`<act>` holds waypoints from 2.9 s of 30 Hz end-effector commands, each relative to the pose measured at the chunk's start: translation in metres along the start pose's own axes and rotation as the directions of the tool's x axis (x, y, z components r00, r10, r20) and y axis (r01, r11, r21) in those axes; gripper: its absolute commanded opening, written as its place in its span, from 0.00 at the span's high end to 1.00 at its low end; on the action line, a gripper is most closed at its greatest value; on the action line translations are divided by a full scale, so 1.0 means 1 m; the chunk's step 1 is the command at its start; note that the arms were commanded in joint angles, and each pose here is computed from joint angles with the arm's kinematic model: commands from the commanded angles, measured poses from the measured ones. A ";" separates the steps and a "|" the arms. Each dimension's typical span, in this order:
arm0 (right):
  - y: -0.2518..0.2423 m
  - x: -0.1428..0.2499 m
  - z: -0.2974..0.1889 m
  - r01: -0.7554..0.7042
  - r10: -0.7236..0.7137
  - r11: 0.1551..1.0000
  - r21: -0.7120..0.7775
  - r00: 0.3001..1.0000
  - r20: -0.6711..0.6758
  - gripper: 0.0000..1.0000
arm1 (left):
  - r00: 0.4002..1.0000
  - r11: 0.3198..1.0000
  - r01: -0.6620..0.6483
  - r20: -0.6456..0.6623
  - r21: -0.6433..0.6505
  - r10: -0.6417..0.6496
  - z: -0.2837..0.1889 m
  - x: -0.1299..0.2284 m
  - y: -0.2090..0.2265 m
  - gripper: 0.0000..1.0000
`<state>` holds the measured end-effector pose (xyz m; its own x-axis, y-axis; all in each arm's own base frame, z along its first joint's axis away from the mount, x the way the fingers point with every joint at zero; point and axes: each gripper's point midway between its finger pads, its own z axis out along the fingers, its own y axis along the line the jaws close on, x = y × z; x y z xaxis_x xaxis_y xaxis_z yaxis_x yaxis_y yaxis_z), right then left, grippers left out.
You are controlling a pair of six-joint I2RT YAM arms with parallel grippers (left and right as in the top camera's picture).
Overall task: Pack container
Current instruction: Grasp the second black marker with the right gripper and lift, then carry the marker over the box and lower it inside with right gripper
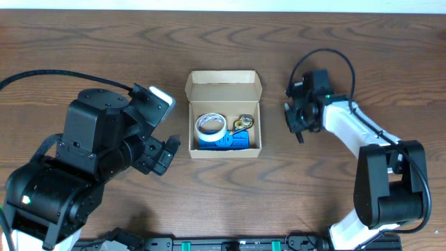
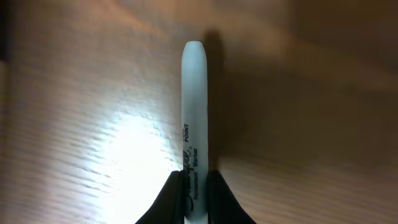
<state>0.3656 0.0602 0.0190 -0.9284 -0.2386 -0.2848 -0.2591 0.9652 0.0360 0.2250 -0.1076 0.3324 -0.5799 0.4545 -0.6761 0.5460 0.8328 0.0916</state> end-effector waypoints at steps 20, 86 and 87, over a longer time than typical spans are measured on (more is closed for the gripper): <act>0.155 -0.116 -0.179 0.672 -0.569 0.740 -0.023 0.644 0.511 0.99 | 1.000 1.000 0.012 0.013 -0.011 -0.012 -0.004 -0.003 0.002 0.05; 0.223 -0.059 -0.100 0.867 -0.802 0.436 -0.241 0.496 0.334 0.58 | 1.000 1.000 0.012 0.013 -0.011 -0.012 -0.004 -0.003 0.002 0.05; 0.224 -0.064 -0.112 0.873 -0.798 0.435 -0.219 0.487 0.356 0.57 | 1.000 1.000 0.012 0.013 -0.011 -0.012 -0.004 -0.003 0.002 0.05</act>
<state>0.3313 0.2715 0.0979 -0.1925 -0.8863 -0.4212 -0.9811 0.1823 0.0648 0.2250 -0.1076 0.3324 -0.5799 0.4545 -0.6761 0.5460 0.8328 0.0916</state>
